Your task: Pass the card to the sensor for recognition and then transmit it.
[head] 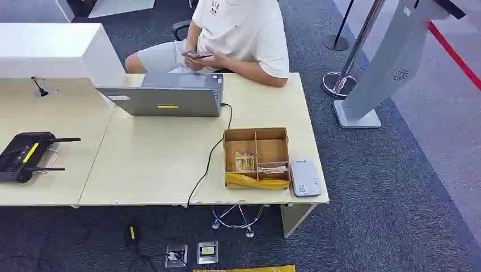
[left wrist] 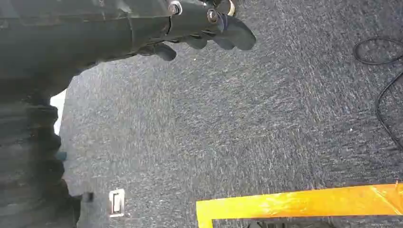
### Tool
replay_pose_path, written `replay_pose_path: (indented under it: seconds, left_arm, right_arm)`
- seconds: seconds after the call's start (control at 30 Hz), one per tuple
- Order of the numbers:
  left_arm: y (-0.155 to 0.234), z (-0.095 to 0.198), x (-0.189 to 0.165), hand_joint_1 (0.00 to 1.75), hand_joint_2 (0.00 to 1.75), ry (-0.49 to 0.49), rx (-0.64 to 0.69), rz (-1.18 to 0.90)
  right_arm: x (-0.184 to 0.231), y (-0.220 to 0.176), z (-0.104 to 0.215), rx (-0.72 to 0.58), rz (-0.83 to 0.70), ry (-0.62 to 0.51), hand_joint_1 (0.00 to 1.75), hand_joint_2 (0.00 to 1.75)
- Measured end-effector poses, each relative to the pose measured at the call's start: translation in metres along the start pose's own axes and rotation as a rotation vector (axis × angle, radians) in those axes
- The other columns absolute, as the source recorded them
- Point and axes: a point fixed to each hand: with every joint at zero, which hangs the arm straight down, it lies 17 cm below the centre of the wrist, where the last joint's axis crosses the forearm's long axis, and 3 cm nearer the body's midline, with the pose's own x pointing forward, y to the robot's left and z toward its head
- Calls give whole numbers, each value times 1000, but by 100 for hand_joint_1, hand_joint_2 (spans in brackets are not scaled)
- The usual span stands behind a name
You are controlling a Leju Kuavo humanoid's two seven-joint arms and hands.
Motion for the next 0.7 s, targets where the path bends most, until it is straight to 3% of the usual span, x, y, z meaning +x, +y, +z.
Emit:
replay_pose_path:
  seconds: [0.7]
  left_arm:
    - [-4, 2, 3, 0, 175, -11, -13, -1]
  right_arm:
    - [1, 5, 3, 1, 1, -15, 0, 175]
